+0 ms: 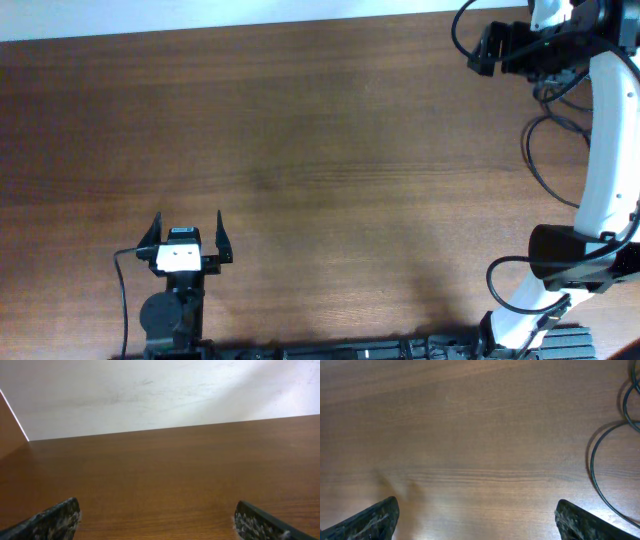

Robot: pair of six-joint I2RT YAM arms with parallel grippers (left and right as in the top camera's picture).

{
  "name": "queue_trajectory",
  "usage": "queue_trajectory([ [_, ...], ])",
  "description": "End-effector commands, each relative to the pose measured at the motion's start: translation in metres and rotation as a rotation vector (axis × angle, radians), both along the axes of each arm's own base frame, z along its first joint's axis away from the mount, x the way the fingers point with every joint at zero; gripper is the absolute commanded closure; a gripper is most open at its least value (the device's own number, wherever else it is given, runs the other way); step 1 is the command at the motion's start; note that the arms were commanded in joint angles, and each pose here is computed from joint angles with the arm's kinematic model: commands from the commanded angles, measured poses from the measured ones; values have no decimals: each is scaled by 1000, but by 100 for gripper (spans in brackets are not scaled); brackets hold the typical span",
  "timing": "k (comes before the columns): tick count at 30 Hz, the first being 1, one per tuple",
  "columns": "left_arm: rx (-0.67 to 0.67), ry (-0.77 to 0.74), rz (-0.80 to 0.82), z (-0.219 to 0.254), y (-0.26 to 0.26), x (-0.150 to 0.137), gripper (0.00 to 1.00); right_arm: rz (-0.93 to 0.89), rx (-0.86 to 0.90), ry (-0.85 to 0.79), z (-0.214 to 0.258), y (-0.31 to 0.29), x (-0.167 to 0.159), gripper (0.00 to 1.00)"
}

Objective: Untangle cables

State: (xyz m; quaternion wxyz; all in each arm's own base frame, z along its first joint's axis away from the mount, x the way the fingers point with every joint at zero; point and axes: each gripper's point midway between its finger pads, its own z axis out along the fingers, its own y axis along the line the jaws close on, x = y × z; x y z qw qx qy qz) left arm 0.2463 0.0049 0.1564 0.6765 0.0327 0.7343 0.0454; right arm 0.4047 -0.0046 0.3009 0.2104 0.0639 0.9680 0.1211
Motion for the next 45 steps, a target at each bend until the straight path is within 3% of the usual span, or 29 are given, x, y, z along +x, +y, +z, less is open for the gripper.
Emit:
queue_trajectory([
  [1,-1,0,10,0,2,-1,1,17,-47,48,-13,3,-10,1],
  [13,-1,0,10,0,2,-1,1,59,-131,0,-89,21,-36,1],
  [21,-1,0,10,0,2,-1,1,43,-142,-221,-155,20,-41,1],
  [28,-1,0,10,0,2,-1,1,34,-147,-358,-217,21,-68,1],
  [38,-1,0,10,0,2,-1,1,18,-154,-569,-255,21,-111,1],
  [45,-1,0,10,0,2,-1,1,-6,-176,-654,-253,17,-125,1],
])
